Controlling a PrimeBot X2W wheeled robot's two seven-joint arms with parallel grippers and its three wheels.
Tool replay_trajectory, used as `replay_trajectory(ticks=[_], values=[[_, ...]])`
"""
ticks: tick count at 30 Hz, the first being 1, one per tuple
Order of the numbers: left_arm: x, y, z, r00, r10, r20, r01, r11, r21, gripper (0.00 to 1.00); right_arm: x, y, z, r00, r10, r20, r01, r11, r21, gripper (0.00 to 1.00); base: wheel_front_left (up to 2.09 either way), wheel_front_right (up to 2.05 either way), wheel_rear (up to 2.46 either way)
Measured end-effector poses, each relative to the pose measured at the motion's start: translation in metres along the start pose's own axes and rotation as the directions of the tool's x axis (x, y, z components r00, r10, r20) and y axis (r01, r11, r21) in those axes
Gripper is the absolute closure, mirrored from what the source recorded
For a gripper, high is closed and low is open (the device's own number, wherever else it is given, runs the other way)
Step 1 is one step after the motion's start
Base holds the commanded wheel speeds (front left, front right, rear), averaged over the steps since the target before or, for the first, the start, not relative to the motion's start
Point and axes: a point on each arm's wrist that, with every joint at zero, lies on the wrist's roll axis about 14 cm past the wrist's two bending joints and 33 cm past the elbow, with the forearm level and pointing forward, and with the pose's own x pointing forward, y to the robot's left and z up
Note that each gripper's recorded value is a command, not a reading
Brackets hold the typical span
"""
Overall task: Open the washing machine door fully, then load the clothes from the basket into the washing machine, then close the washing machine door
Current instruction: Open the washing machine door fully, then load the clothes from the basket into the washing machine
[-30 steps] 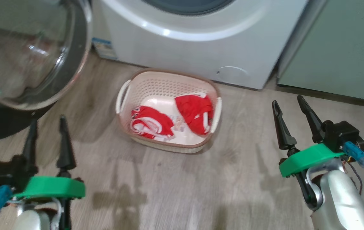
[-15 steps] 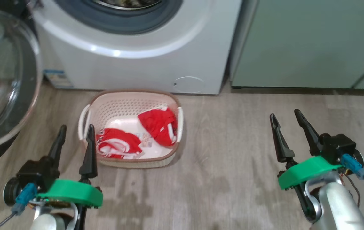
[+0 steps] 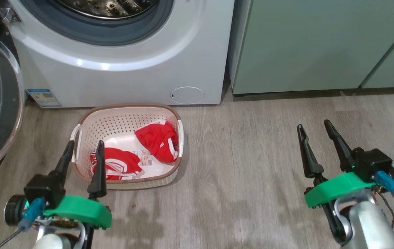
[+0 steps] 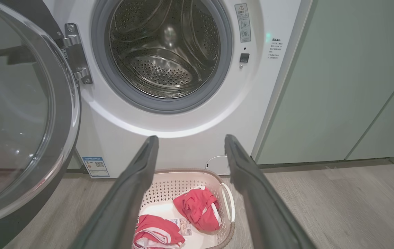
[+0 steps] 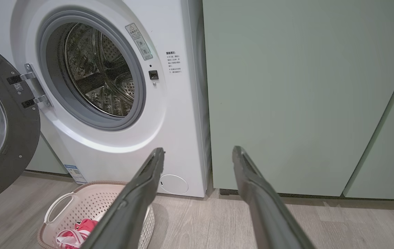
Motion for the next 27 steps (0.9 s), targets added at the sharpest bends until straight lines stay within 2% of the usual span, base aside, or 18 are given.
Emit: replay_trajectory(ticks=[27], values=[[0.0027,-0.0029,-0.0054,1.000,-0.009,-0.010,0.009,1.000,0.011,0.00,0.0007,-0.0029,-0.0047,1.000,-0.010,-0.013,0.010,1.000,0.002,0.00,0.02,-0.02,0.00]])
